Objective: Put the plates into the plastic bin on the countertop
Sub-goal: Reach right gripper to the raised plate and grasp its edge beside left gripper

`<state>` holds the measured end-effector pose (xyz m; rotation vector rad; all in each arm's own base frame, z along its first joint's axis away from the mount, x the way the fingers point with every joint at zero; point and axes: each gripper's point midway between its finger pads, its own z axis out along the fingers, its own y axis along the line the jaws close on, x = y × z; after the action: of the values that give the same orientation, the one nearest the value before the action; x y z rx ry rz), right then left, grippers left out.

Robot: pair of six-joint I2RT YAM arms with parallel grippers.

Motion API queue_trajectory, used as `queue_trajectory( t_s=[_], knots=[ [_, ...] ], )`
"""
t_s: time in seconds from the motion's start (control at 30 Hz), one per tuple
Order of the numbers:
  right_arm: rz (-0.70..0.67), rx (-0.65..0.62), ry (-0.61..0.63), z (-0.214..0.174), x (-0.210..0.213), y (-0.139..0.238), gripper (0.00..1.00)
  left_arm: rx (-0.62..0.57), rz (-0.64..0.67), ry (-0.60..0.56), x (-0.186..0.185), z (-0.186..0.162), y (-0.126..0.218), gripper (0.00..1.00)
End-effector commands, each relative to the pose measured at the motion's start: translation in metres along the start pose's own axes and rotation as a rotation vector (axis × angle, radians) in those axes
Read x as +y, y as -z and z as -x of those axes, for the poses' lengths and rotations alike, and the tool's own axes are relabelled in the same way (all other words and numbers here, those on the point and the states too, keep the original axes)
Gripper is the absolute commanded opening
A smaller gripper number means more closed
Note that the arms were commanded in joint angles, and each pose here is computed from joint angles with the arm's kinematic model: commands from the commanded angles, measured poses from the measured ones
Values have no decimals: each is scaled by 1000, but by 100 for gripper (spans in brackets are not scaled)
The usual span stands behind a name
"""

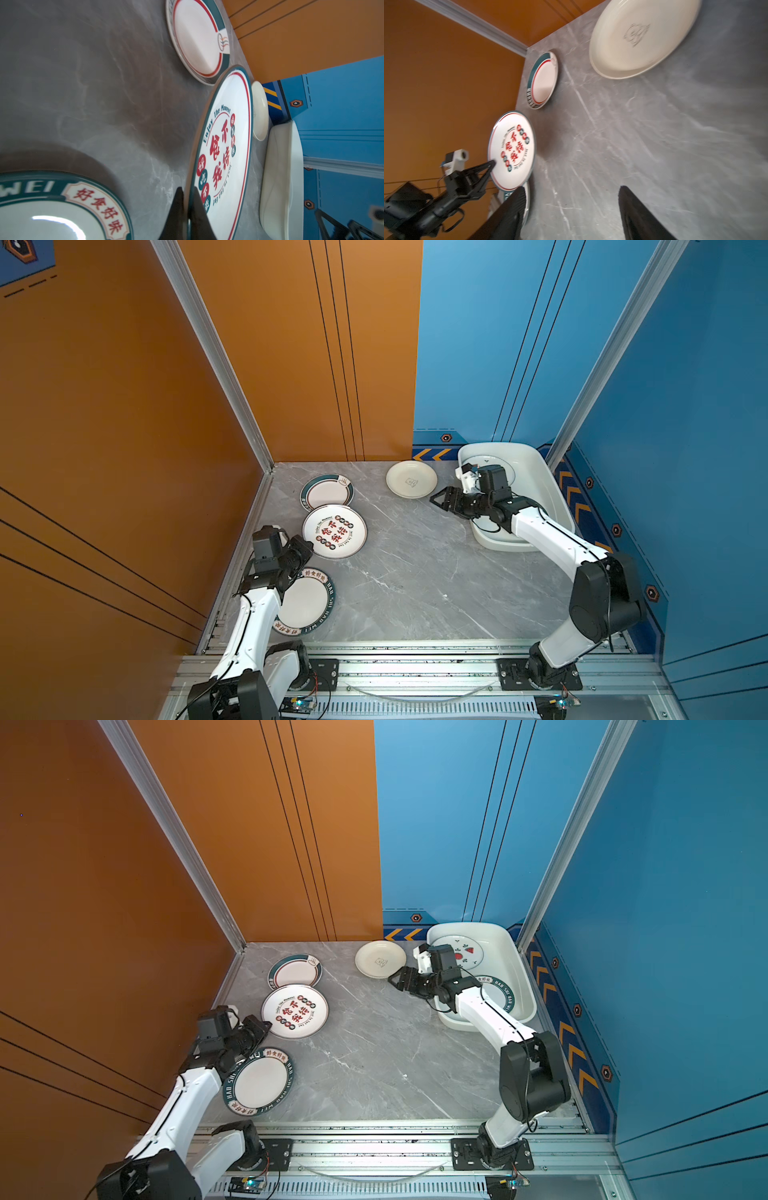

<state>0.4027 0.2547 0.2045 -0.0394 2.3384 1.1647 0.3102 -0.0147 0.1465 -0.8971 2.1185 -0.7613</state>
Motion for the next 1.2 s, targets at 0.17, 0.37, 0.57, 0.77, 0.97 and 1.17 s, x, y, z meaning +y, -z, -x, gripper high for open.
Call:
queue_trajectory(
  t_s=[0.17, 0.37, 0.57, 0.77, 0.97, 1.17],
  knots=[
    [243, 125, 44, -25, 62, -35, 76, 57, -207, -72, -89, -14, 4, 0],
    [263, 165, 32, -34, 64, -47, 76, 110, -271, -96, -117, -32, -8, 0],
    [297, 209, -12, -42, 65, -58, 75, 131, -311, -120, -137, -45, -15, 0],
    [306, 237, -31, -49, 63, -65, 68, 169, -337, -157, -156, -60, -21, 0],
    [332, 237, -50, -48, 68, -65, 30, 188, -342, -180, -164, -71, -29, 0],
    [328, 217, -58, -40, 70, -59, 0, 196, -327, -195, -164, -72, -33, 3]
  ],
)
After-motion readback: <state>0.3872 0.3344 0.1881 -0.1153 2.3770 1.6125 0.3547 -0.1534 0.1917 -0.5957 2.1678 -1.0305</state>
